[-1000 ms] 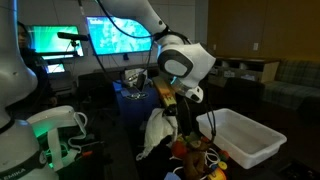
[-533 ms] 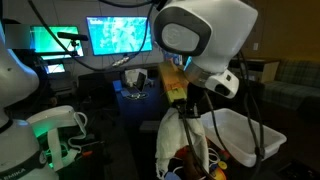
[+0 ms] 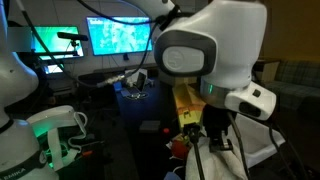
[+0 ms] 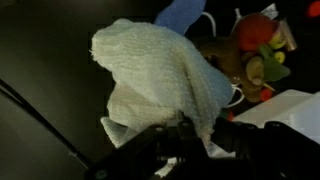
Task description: Mop all the things away to the left with the white towel and put it in the box
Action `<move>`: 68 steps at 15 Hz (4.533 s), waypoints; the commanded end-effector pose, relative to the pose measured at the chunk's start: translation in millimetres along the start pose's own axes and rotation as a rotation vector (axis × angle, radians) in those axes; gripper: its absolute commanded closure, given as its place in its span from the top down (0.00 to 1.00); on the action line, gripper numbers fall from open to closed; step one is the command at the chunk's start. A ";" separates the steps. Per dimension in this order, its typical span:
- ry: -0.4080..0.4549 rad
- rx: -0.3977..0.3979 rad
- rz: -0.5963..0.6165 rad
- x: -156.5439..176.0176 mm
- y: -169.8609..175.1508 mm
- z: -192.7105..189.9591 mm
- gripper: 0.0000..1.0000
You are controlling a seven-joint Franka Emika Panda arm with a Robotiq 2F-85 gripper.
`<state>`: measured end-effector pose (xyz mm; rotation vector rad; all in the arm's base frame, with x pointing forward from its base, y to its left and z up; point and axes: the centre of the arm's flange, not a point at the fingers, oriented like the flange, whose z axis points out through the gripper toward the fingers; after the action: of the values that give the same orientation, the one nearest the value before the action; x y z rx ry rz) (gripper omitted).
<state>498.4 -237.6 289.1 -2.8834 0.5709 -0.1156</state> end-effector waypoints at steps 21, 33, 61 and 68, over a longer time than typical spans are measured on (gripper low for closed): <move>-0.185 -0.107 -0.346 -41.1 -213.6 241.0 0.06; -0.237 0.130 -0.805 -127.4 -373.5 253.3 0.06; 0.295 0.156 -0.231 6.6 -104.5 -62.4 0.06; 0.439 -0.191 -0.203 57.1 -127.5 50.9 0.06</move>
<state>558.8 -147.3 315.2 -2.9779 0.3273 -0.7510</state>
